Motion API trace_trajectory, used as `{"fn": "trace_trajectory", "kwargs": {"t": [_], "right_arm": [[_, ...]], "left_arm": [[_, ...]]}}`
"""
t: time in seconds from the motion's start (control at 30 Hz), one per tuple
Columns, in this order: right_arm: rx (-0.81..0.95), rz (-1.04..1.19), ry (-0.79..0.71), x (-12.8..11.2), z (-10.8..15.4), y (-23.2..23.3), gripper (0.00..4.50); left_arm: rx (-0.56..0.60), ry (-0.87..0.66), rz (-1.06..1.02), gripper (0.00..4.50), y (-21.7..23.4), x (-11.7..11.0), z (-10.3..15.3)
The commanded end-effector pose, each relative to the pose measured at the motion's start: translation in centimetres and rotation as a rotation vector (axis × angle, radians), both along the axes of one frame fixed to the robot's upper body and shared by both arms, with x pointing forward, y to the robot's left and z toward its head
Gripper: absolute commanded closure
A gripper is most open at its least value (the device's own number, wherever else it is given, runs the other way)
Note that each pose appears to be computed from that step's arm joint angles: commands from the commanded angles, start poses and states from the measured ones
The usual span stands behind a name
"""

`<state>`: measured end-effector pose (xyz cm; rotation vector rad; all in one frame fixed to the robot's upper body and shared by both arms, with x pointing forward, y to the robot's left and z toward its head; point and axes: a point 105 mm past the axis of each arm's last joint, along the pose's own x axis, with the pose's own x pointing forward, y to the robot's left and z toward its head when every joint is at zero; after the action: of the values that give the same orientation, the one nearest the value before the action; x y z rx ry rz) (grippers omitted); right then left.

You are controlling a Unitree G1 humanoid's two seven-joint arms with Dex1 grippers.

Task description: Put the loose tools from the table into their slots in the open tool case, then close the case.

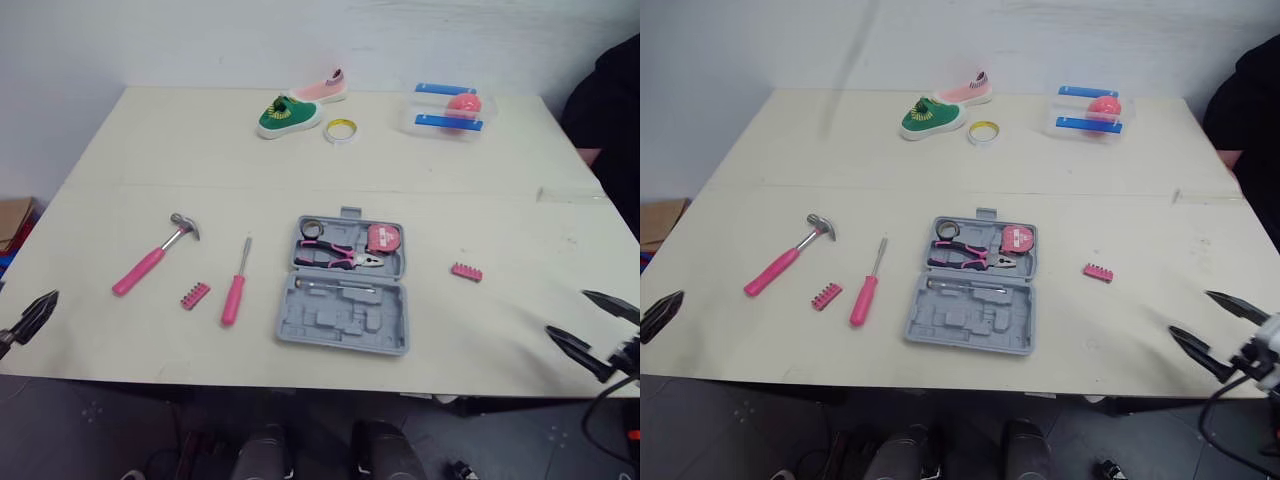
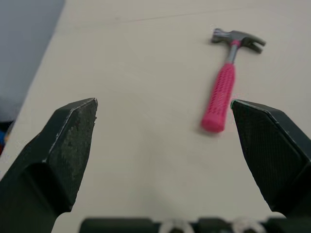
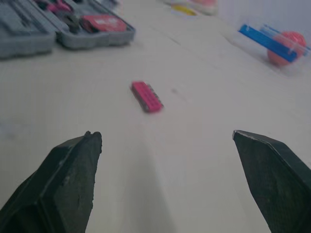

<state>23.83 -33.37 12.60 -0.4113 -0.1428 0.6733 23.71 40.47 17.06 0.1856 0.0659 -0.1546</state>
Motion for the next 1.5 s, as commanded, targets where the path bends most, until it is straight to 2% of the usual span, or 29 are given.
{"fn": "trace_trajectory", "kwargs": {"t": [0.03, 0.3, 0.37, 0.53, 0.6, 0.63, 0.73, 0.77, 0.83, 0.9, 1.03, 1.2, 1.23, 1.3, 1.37, 1.5], "right_arm": [[0.056, 0.182, -0.112, 0.3, 3.5, 4.7, 0.0], [0.112, 0.379, -0.16, 0.6, 6.1, 11.5, 0.0], [0.111, 0.411, -0.156, 0.5, 6.2, 12.5, 0.0], [0.103, 0.506, -0.162, 0.2, 6.7, 14.7, 0.0], [0.097, 0.536, -0.147, 0.0, 6.5, 15.4, 0.0], [0.094, 0.546, -0.143, 0.0, 6.4, 15.6, 0.0], [0.1, 0.536, -0.136, 0.1, 6.2, 15.5, 0.0], [0.099, 0.534, -0.133, 0.1, 6.1, 15.5, 0.0], [0.095, 0.531, -0.131, 0.1, 6.1, 15.4, 0.0], [0.096, 0.522, -0.131, 0.1, 6.3, 15.4, 0.0], [0.094, 0.504, -0.133, 0.0, 6.6, 15.7, 0.0], [0.091, 0.489, -0.136, 0.1, 7.3, 15.9, 0.0], [0.09, 0.489, -0.133, 0.1, 7.3, 15.9, 0.0], [0.085, 0.459, -0.132, 0.3, 7.4, 15.5, 0.0], [0.054, 0.437, -0.119, 0.6, 7.0, 14.6, 0.0], [0.024, 0.391, -0.087, 1.2, 6.3, 12.8, 0.0]], "left_arm": [[0.032, 0.102, -0.083, 0.06, -1.1, 2.6, 0.0], [0.015, 0.299, -0.167, 0.06, -3.2, 7.2, -2.3], [0.055, 0.307, -0.163, 0.06, -3.6, 8.4, -2.6], [0.042, 0.364, -0.226, 0.06, -5.0, 10.3, -3.2], [0.045, 0.454, -0.221, 0.06, -5.2, 10.5, -4.2], [0.09, 0.468, -0.22, 0.06, -5.0, 10.7, -4.5], [0.082, 0.454, -0.227, 0.06, -5.3, 11.4, -4.5], [0.065, 0.475, -0.241, 0.06, -5.5, 11.4, -4.8], [0.099, 0.526, -0.25, 0.06, -5.4, 11.2, -5.7], [0.13, 0.569, -0.237, 0.61, -5.0, 10.9, -6.4], [0.073, 0.651, -0.262, 1.99, -5.0, 9.4, -8.2], [0.052, 0.558, -0.248, 3.9, -5.0, 9.6, -7.2], [0.061, 0.522, -0.264, 3.91, -5.2, 9.7, -6.7], [0.073, 0.331, -0.357, 3.91, -7.1, 10.5, -3.2], [0.112, 0.191, -0.477, 3.91, -9.6, 10.3, -0.1], [0.178, 0.081, -0.667, 3.91, -14.1, 9.2, 2.9]]}}
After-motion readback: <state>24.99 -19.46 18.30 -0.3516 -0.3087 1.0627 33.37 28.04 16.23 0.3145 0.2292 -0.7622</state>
